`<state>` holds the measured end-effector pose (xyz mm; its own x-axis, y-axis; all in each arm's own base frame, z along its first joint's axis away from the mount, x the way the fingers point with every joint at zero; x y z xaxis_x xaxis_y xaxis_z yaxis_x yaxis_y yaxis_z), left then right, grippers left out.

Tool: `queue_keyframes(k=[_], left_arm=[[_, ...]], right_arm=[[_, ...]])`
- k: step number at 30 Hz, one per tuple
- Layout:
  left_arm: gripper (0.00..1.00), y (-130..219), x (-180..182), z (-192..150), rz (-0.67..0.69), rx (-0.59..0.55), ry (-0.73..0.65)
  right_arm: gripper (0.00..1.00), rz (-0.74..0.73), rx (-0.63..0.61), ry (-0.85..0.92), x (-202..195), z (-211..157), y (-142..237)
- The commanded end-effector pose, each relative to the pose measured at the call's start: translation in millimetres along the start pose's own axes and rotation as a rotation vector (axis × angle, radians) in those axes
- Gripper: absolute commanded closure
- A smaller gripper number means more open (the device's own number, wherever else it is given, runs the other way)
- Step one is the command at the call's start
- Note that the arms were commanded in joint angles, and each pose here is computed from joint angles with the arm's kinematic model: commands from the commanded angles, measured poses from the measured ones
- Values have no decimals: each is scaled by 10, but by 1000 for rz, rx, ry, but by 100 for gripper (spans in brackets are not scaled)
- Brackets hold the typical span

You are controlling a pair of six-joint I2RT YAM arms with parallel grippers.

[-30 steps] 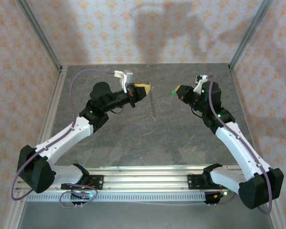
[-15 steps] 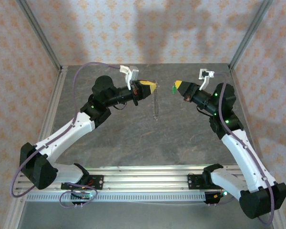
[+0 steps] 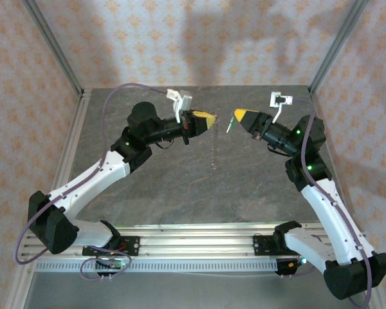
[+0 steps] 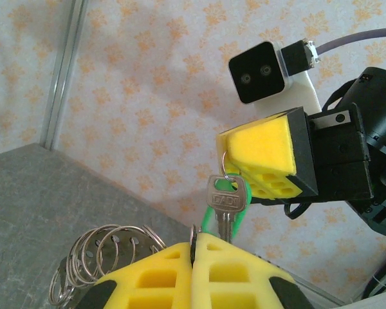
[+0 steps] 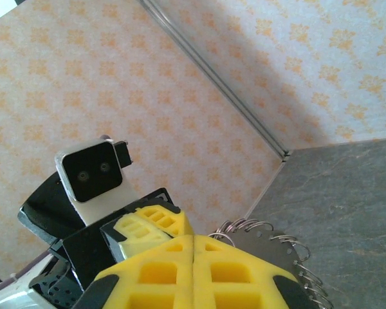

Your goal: Put the keys on the keyring

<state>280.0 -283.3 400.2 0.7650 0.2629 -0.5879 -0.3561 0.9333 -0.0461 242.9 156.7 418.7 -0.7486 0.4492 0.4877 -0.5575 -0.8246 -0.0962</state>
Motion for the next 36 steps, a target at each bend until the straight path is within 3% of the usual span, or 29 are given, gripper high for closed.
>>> queue_keyframes(k=[1,14,36], left_arm=[[100,-22,-198,154,-61,-32,-72],[100,-85,-239,169,-73,-19,-86],[100,-123,-289,197,-85,-24,-95]], right_arm=[[100,86,-34,45,233,163,-3],[100,114,-10,64,345,108,-118],[100,63,31,50,207,-13,-201]])
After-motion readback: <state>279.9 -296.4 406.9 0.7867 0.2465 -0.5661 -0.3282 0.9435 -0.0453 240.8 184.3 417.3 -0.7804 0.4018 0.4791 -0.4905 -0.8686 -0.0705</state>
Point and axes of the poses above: each hand's point on the last joint's axis, 136 mm out from that joint toward the fingers, its own y axis back along the fingers, its own x axis along the line the jaws close on, z = x × y, the point moved 4 cm from there along y, back along the fingers, and after that the axes turned 13 degrees about y, right-handed, at the moved point
